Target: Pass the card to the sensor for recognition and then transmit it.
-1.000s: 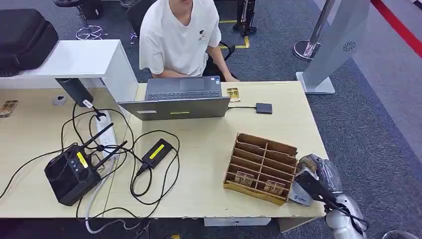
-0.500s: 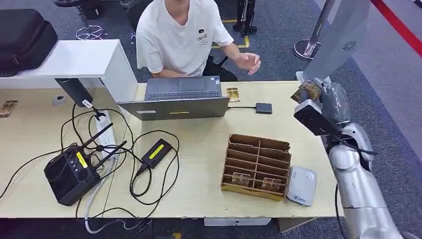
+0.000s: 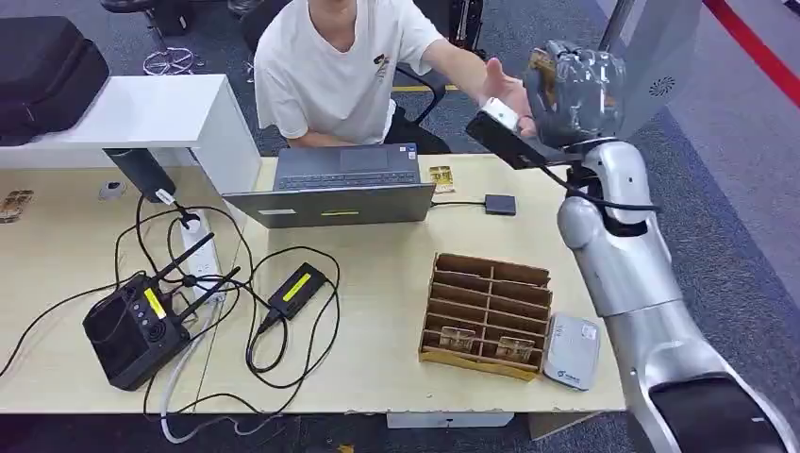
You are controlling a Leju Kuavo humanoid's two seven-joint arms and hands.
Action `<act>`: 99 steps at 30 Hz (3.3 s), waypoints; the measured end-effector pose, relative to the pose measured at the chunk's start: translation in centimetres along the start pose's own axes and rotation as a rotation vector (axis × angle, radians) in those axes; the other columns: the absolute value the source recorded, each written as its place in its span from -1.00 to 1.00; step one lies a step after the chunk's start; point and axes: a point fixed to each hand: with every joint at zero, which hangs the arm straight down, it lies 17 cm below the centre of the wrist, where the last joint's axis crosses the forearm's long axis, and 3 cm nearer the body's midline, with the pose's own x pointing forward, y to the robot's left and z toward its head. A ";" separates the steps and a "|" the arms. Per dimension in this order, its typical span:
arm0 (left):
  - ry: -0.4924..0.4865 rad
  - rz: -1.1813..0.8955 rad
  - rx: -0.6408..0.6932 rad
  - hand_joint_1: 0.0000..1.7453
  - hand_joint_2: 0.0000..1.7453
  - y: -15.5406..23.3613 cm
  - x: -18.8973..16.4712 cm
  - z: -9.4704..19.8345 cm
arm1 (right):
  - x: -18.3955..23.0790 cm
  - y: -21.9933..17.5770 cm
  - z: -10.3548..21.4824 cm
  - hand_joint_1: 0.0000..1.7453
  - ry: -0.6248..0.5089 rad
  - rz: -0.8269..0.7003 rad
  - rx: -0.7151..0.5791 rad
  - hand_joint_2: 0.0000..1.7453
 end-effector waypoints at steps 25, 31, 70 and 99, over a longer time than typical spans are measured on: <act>0.034 -0.039 -0.016 -1.00 1.00 -0.9 -0.2 0.0 | 6.0 9.1 1.5 -1.00 -0.089 0.029 0.201 1.00; 0.033 -0.042 -0.002 -1.00 1.00 -0.6 -0.2 0.0 | 5.5 9.3 2.7 -1.00 -0.090 -0.009 0.184 1.00; -0.047 0.066 0.055 -1.00 1.00 2.5 -1.2 0.0 | 6.2 -2.8 20.7 -1.00 -0.178 -0.141 -0.071 1.00; -0.059 0.104 0.083 -1.00 1.00 4.3 -2.4 0.1 | 5.9 -1.7 30.4 -1.00 -0.172 -0.121 0.134 1.00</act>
